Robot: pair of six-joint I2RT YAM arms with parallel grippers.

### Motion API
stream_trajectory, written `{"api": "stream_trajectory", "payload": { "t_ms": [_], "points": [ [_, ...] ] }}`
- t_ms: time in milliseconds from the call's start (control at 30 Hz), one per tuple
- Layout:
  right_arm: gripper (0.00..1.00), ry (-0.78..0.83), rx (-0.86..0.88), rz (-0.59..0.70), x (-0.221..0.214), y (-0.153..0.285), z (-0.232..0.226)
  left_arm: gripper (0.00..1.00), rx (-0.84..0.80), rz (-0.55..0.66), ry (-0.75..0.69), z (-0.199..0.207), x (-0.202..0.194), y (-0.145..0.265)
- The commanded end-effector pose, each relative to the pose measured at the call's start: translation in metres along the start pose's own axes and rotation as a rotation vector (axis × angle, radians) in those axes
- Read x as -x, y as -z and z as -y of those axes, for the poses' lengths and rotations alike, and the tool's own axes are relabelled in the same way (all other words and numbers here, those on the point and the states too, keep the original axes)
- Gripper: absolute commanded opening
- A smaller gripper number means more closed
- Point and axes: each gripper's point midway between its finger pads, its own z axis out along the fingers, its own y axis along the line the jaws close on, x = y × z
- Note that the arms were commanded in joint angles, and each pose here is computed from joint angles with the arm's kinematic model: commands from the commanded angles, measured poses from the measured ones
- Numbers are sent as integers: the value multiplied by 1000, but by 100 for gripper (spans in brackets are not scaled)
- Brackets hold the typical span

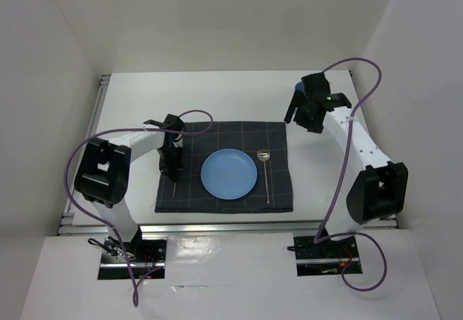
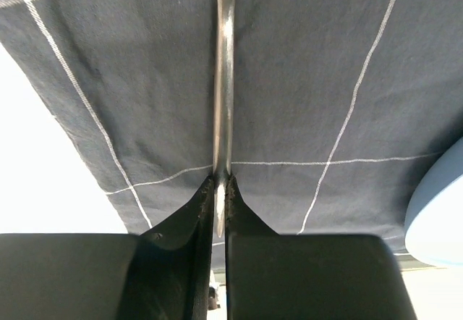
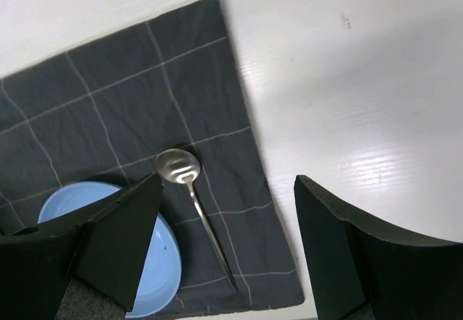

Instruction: Set the dinner table for one person

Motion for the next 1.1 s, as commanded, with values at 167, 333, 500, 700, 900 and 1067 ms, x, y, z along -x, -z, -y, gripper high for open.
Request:
{"api": "stream_trajectory", "payload": {
  "t_ms": [167, 333, 500, 700, 900, 1067],
  "points": [
    [83, -143, 31, 117, 78, -21, 22, 12, 12, 8, 9, -5, -2, 7],
    [84, -143, 46, 174, 132, -43, 22, 44, 9, 19, -2, -3, 2, 9],
    [84, -123, -51, 172, 158, -94, 32, 48, -19, 33, -15, 3, 9, 16],
    [80, -129, -109, 144, 166, -137, 41, 48, -29, 63, -27, 8, 23, 30],
    [39, -125, -122, 127, 159, -154, 48, 46, -35, 85, -50, 12, 33, 39],
    [0, -91, -183, 129, 157, -162, 61, 45, -13, 114, -50, 7, 43, 46]
  ]
}}
